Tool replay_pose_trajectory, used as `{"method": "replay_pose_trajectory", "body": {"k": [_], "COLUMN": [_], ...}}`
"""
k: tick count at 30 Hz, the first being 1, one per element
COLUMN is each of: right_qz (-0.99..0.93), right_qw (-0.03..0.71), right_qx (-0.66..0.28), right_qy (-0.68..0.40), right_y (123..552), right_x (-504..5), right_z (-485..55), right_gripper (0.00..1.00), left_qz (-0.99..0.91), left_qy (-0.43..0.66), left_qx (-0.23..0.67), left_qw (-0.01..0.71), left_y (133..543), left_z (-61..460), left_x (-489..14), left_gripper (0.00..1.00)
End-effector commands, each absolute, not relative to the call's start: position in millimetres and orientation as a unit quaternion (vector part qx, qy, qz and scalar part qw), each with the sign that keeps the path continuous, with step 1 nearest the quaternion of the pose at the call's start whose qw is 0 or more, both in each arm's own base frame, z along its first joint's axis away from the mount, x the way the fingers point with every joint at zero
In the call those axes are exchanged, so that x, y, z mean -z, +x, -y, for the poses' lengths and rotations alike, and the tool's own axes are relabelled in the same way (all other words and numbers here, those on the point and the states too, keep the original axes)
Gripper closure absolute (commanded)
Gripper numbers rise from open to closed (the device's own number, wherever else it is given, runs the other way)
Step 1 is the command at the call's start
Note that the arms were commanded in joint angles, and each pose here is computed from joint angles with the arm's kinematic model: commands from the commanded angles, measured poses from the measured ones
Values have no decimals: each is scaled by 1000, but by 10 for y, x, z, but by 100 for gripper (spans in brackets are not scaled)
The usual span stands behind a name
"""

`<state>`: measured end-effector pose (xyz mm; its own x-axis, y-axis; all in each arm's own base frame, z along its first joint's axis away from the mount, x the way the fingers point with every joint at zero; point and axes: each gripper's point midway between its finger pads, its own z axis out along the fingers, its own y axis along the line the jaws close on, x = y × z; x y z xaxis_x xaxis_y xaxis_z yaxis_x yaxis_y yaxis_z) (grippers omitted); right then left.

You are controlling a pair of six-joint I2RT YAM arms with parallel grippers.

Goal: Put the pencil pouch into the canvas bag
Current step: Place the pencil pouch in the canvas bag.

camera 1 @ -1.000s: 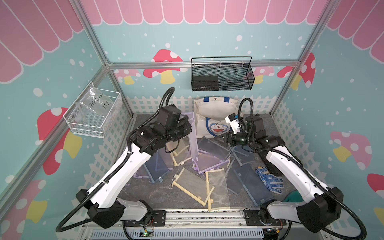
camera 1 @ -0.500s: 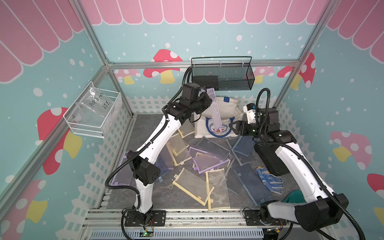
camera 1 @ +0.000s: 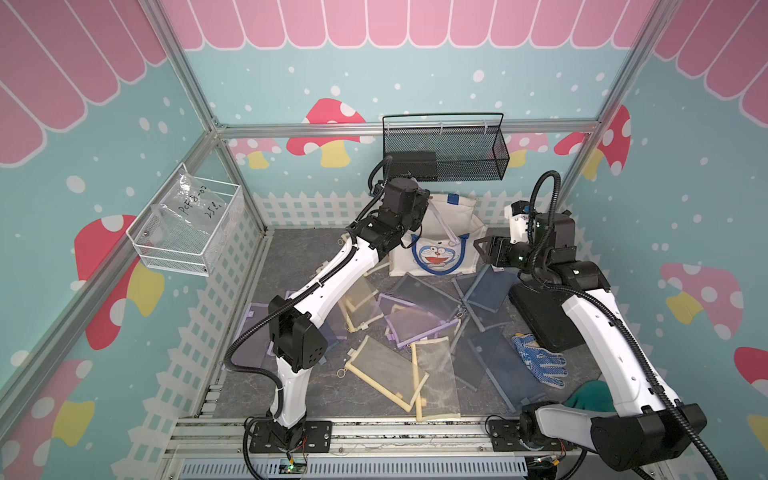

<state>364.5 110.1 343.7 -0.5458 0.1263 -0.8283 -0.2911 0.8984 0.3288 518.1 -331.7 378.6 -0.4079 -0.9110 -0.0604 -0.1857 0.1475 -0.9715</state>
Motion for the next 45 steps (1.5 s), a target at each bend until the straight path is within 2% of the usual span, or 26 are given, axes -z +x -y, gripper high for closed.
{"method": "replay_pose_trajectory", "body": {"k": [1, 18, 21, 40, 45], "right_qz": [-840, -828, -827, -826, -824], "right_qw": [495, 520, 522, 526, 529], "right_qx": [-213, -201, -202, -196, -197], "right_qy": [-58, -58, -58, -57, -59], "right_y": [3524, 3429, 3426, 3494, 3506], "right_x": [-3604, -3764, -3780, -3772, -3798], "right_z": [-1049, -967, -971, -958, -966], "right_gripper": [32, 32, 32, 33, 33], "left_qz": [-623, -629, -602, -611, -583], "left_qy": [-474, -525, -533, -521, -539], "left_qx": [527, 486, 515, 501, 513], "left_qw": [332, 304, 298, 322, 326], "left_y": [5384, 5575, 5643, 5648, 5679], "left_z": [3355, 3395, 3366, 3107, 2878], "left_x": [-3645, -3026, -3001, -3094, -3105], "left_gripper": [100, 100, 100, 100, 100]}}
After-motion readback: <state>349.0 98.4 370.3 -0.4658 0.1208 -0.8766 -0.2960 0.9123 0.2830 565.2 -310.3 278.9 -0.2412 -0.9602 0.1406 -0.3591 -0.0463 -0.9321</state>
